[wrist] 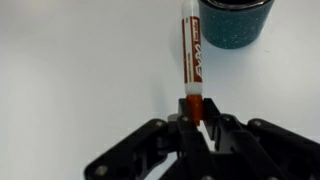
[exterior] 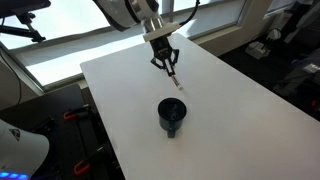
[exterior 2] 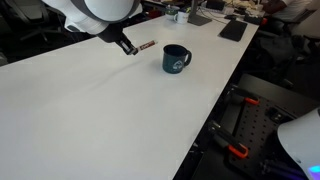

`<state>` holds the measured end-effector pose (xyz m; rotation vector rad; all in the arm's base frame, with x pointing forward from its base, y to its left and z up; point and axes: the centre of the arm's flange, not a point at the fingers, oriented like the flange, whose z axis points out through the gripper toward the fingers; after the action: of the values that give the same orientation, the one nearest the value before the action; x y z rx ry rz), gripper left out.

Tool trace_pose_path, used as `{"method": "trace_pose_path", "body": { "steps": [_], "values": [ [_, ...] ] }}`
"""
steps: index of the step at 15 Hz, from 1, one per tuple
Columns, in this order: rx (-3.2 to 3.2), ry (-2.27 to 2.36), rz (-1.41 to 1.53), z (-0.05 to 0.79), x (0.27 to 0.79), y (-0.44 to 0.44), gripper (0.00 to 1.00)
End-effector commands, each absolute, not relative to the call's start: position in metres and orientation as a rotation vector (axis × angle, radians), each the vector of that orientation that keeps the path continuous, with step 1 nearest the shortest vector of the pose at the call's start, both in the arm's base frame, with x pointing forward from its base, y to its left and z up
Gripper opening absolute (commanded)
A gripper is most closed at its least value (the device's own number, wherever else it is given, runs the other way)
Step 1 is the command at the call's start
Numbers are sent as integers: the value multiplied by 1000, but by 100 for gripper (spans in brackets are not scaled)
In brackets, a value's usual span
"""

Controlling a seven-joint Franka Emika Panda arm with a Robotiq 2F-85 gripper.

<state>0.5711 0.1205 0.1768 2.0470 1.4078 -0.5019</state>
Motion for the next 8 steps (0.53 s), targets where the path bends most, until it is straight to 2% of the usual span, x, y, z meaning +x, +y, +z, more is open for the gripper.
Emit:
{"method": "trace_pose_path", "body": {
  "steps": [1, 8],
  "values": [
    [1969, 1472, -550, 165, 587, 127, 5],
    [1954, 1582, -638, 132, 603, 99, 5]
  ]
}}
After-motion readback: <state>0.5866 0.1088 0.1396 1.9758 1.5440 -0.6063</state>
